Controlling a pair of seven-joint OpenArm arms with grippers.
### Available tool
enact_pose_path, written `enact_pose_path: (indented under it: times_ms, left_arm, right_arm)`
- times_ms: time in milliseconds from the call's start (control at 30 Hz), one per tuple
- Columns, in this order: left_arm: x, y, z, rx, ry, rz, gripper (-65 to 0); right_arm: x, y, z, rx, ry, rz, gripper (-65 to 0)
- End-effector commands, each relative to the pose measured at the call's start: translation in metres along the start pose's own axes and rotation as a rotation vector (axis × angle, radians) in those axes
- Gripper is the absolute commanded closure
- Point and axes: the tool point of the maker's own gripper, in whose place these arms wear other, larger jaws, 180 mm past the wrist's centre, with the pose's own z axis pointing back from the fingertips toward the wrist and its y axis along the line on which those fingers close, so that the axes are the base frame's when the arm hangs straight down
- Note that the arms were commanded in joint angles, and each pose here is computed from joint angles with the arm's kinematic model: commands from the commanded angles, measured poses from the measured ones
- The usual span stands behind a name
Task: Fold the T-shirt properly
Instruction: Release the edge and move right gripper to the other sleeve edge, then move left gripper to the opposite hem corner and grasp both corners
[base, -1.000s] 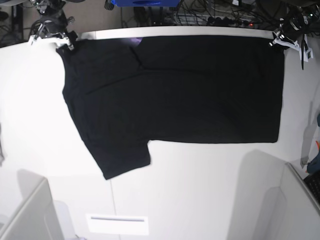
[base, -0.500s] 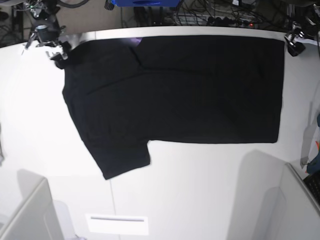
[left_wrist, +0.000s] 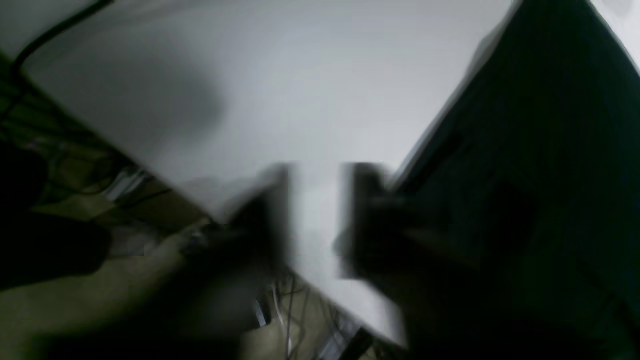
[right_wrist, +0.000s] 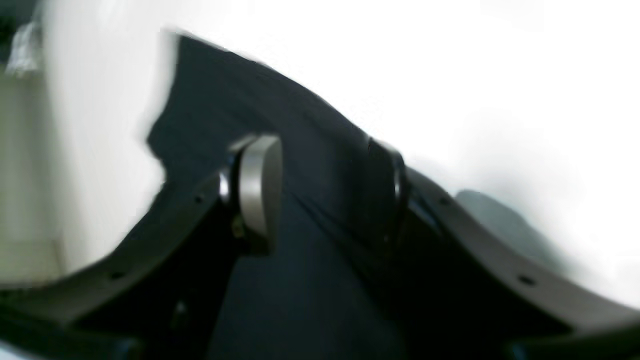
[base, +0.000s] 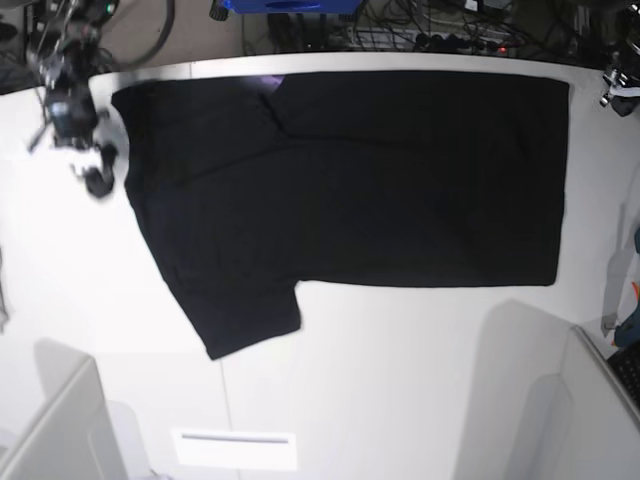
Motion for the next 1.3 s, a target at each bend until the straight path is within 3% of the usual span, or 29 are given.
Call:
enact_pose_path:
  times_ms: [0, 100, 233, 367, 467, 600, 767, 967, 1133, 1200, 1267]
  left_arm:
    - [0.013, -0.002, 0.003, -0.009, -0.039, -0.019, 0.0]
    - [0.015, -0.004, 0.003, -0.014, -0.044, -0.019, 0.0]
    - [0.015, -0.004, 0.003, -0.013, -0.045, -0.021, 0.0]
    - [0.022, 0.0, 0.005, -0.003, -0.048, -0.042, 0.0]
    - [0.024, 0.0, 0.005, -0.003, -0.05, -0.048, 0.0]
    - [0.025, 0.0, 0.005, -0.002, -0.052, -0.049, 0.0]
    - [0.025, 0.0, 0.005, -0.003, -0.051, -0.05, 0.0]
    - [0.025, 0.0, 0.005, -0.003, -0.051, -0.05, 0.0]
    - [0.024, 0.0, 0.005, -0.004, -0.05, -0.047, 0.0]
    - [0.025, 0.0, 0.004, -0.004, -0.051, -0.046, 0.0]
    - [0.023, -0.002, 0.003, -0.008, -0.043, -0.048, 0.0]
  right_arm:
    - [0.015, 0.017, -0.012, 0.052, -0.017, 0.031, -26.3]
    - [0.021, 0.048, -0.06, 0.123, 0.056, 0.068, -26.3]
    - [0.022, 0.065, -0.118, 0.129, 0.143, 0.077, -26.4]
    - [0.02, 0.075, -0.165, 0.059, 0.223, 0.177, -27.8]
    - [0.03, 0.077, -0.188, -0.023, 0.229, 0.305, -35.4]
    - [0.037, 0.082, -0.206, -0.076, 0.2, 0.381, -38.1]
    - [0.018, 0.094, -0.217, 0.026, 0.291, 0.454, -37.7]
    - [-0.008, 0.097, -0.219, 0.036, 0.341, 0.443, -37.7]
    - [-0.029, 0.103, -0.219, 0.05, 0.378, 0.523, -37.4]
    - [-0.026, 0.103, -0.22, 0.051, 0.367, 0.513, -34.8]
    - [-0.023, 0.104, -0.221, 0.054, 0.348, 0.506, -26.7]
